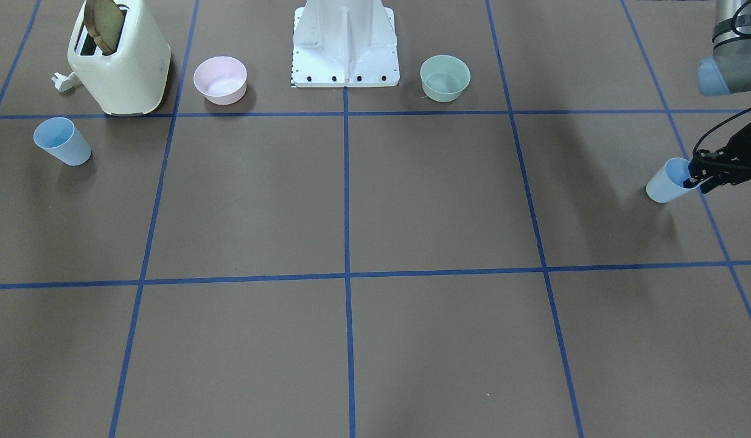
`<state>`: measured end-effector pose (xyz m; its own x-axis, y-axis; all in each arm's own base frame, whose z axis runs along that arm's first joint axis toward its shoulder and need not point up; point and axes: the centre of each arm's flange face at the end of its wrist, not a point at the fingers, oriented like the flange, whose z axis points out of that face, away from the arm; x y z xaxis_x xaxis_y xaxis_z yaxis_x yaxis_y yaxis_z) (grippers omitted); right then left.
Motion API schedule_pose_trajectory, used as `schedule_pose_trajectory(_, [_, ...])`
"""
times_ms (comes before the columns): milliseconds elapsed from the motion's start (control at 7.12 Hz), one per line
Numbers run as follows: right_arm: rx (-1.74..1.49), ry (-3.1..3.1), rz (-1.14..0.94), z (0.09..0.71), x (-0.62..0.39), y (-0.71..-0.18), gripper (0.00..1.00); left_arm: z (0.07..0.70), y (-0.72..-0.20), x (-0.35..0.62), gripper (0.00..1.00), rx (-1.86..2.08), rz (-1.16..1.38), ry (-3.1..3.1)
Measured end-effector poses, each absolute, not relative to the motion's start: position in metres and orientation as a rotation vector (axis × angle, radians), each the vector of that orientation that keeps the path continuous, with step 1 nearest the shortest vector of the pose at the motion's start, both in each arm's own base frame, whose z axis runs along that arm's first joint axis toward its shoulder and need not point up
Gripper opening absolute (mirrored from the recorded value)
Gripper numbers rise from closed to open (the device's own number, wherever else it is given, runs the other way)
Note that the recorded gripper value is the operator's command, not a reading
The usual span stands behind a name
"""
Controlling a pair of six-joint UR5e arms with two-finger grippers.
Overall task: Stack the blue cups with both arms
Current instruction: 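Lower the left gripper and grasp the light blue cup near it, then carry the held blue cup with the left gripper to the table center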
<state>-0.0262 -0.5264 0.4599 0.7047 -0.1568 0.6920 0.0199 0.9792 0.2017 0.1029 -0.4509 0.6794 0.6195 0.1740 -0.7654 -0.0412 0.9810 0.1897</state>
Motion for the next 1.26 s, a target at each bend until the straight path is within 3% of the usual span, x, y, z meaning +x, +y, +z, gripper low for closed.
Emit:
schedule_pose_trajectory(422, [0.185, -0.784, -0.099, 0.460, -0.026, -0.526, 1.00, 0.675, -0.452, 0.104, 0.00, 0.166, 0.132, 0.899])
schedule_pose_trajectory(703, [0.178, -0.790, -0.086, 0.459, -0.026, -0.526, 1.00, 0.640, -0.463, 0.110, 0.00, 0.176, 0.112, 0.936])
schedule_pose_trajectory(1265, [0.116, -0.823, -0.046, 0.468, -0.039, -0.501, 0.99, 0.448, -0.510, 0.204, 0.00, 0.071, -0.048, 1.046])
